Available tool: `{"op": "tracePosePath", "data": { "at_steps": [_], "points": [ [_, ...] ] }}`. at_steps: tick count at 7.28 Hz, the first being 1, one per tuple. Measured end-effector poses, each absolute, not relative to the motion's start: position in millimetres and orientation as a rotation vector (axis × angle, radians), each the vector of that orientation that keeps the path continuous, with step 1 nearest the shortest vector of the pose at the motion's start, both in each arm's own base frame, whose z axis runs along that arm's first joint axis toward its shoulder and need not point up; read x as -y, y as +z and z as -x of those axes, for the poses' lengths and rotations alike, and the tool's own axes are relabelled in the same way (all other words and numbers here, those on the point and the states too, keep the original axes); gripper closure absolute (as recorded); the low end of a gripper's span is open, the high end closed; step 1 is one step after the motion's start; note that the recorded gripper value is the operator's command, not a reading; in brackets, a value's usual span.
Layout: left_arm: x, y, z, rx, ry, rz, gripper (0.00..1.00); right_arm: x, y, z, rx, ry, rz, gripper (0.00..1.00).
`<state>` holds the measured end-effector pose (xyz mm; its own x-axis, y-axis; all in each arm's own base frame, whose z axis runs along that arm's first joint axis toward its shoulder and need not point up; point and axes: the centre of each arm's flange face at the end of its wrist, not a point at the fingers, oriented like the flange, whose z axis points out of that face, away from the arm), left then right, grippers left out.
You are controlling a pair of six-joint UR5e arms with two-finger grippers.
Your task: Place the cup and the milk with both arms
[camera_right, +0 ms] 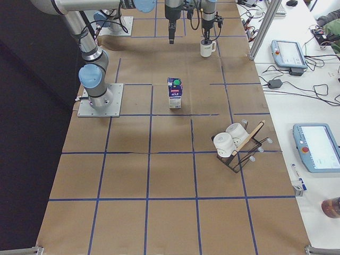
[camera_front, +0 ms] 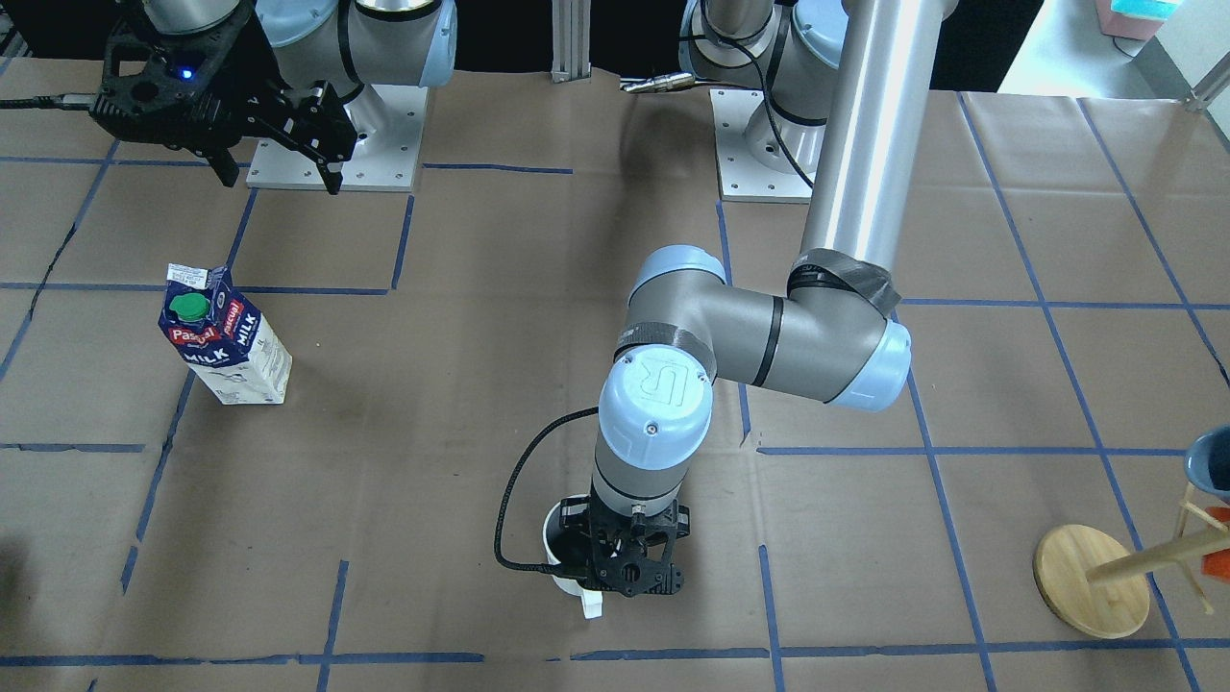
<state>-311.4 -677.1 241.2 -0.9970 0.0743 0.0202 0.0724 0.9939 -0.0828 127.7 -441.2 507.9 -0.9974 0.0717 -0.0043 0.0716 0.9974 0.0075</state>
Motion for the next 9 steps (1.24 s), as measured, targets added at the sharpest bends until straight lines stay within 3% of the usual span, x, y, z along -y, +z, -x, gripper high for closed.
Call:
{"op": "tracePosePath", "data": {
  "at_steps": [1,4,9],
  "points": [
    [676.7,242.6,311.3,3.113,0.128,0.119,0.01,442.0,506.8,-127.2,-3.135,0.015,-0.113,0.0],
    [665.5,286.7,298.6,3.121,0.092,0.108,0.01,447.1,505.9,-115.6,-3.147,0.004,-0.01,0.0],
    [539.7,503.9,176.2,3.131,-0.041,0.118,0.0,450.2,515.4,-5.9,-3.208,0.015,0.092,0.0]
  ]
}}
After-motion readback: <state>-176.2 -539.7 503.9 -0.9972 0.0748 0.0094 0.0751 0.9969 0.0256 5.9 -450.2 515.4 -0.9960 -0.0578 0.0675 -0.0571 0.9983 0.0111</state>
